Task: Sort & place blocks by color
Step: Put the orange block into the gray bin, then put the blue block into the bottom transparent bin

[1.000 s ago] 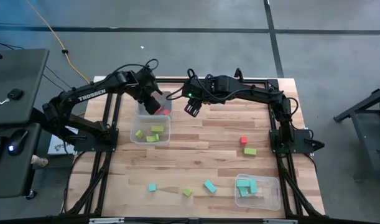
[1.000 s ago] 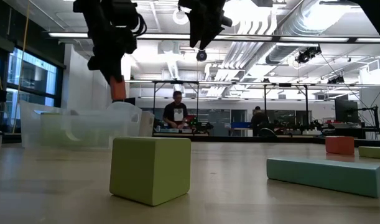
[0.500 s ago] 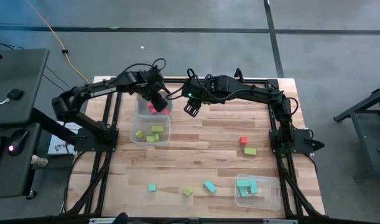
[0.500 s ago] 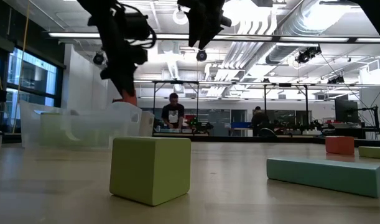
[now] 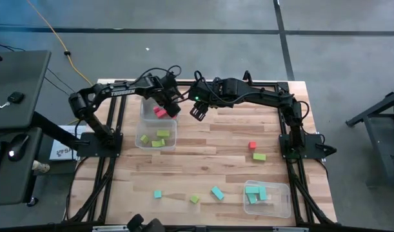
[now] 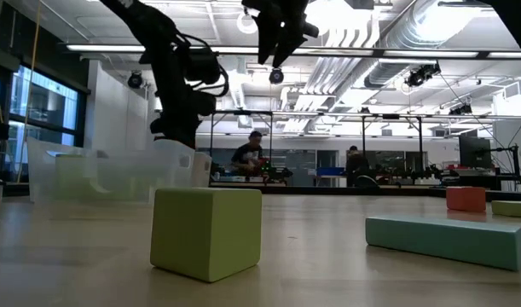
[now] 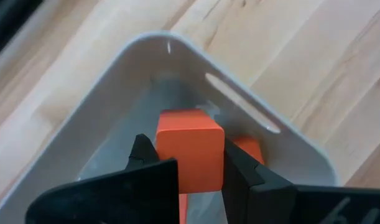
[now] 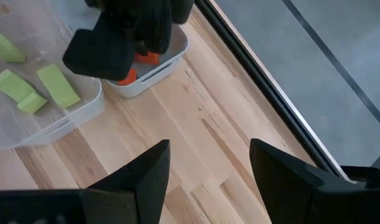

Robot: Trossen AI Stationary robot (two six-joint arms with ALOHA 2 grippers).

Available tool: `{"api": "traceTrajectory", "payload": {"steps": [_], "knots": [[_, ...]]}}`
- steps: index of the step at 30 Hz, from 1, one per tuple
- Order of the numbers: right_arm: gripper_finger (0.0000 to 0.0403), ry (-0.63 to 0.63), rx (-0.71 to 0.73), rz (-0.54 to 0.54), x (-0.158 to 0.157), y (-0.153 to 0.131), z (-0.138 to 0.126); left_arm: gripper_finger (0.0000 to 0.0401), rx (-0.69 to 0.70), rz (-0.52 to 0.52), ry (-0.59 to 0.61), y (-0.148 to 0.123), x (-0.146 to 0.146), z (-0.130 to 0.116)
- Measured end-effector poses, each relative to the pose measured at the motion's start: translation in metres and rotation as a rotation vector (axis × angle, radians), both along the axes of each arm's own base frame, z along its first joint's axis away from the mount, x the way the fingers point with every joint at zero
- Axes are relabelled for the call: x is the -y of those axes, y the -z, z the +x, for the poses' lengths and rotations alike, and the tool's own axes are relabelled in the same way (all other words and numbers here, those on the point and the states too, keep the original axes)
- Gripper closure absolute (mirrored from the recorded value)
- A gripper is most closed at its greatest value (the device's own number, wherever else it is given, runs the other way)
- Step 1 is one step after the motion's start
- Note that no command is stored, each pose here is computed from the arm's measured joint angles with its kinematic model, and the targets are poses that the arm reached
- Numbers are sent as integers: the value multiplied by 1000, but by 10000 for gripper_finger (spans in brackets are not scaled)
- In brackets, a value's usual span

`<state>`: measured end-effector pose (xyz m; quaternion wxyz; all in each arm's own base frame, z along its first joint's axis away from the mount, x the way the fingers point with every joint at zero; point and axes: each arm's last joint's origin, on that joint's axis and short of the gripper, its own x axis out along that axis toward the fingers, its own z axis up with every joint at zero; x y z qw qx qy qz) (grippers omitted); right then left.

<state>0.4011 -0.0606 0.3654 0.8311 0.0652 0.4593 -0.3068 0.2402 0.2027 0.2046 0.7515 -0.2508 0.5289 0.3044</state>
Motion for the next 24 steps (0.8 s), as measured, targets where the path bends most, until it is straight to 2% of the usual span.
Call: {"api": "traceTrajectory", "payload": {"steps": [11, 18, 24], "knots": [[192, 4, 3, 16, 0, 0, 0, 342, -24, -15, -1, 12, -4, 4], [192, 46, 8, 142, -3, 3, -3, 300, -39, -10, 55, 12, -4, 3], [192, 70, -11, 293, -9, 6, -7, 253, -60, -29, 64, 13, -2, 1]]}}
